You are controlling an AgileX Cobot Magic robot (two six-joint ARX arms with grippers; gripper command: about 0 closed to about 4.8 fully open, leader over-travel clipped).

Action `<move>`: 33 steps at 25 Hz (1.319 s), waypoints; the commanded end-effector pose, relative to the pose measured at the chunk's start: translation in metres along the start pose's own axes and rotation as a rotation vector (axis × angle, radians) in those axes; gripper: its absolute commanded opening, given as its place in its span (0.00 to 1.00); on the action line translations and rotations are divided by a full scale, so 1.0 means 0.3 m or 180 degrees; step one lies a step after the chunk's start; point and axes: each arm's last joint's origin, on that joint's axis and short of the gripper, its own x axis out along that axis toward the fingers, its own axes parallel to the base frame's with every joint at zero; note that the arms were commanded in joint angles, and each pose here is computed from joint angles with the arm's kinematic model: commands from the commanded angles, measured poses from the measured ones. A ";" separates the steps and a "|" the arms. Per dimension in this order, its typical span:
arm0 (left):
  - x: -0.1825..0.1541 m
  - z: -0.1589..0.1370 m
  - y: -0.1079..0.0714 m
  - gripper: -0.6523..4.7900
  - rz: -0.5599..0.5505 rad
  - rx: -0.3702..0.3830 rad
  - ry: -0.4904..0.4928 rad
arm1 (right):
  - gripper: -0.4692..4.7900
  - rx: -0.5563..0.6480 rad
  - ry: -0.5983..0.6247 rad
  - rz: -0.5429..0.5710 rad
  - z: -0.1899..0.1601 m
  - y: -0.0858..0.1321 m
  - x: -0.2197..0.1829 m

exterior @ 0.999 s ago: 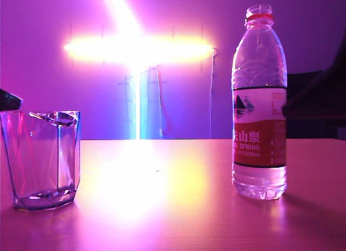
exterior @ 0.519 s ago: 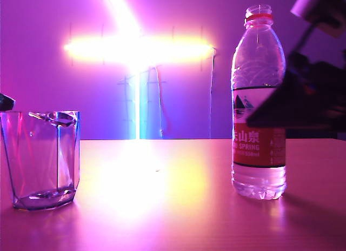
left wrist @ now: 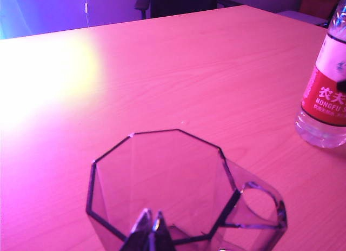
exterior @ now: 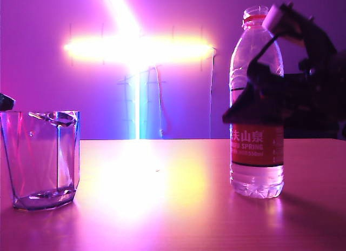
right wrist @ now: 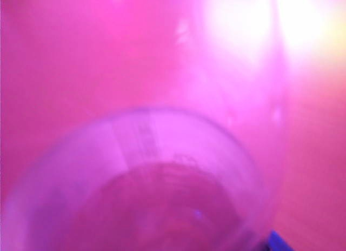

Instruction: Pick up the mineral water bottle on the table and pour water into the mug until it's half full.

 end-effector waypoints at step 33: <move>-0.017 0.019 0.060 0.12 0.0556 -0.0087 -0.0218 | 0.50 -0.1177 0.0054 0.0290 0.217 0.063 0.126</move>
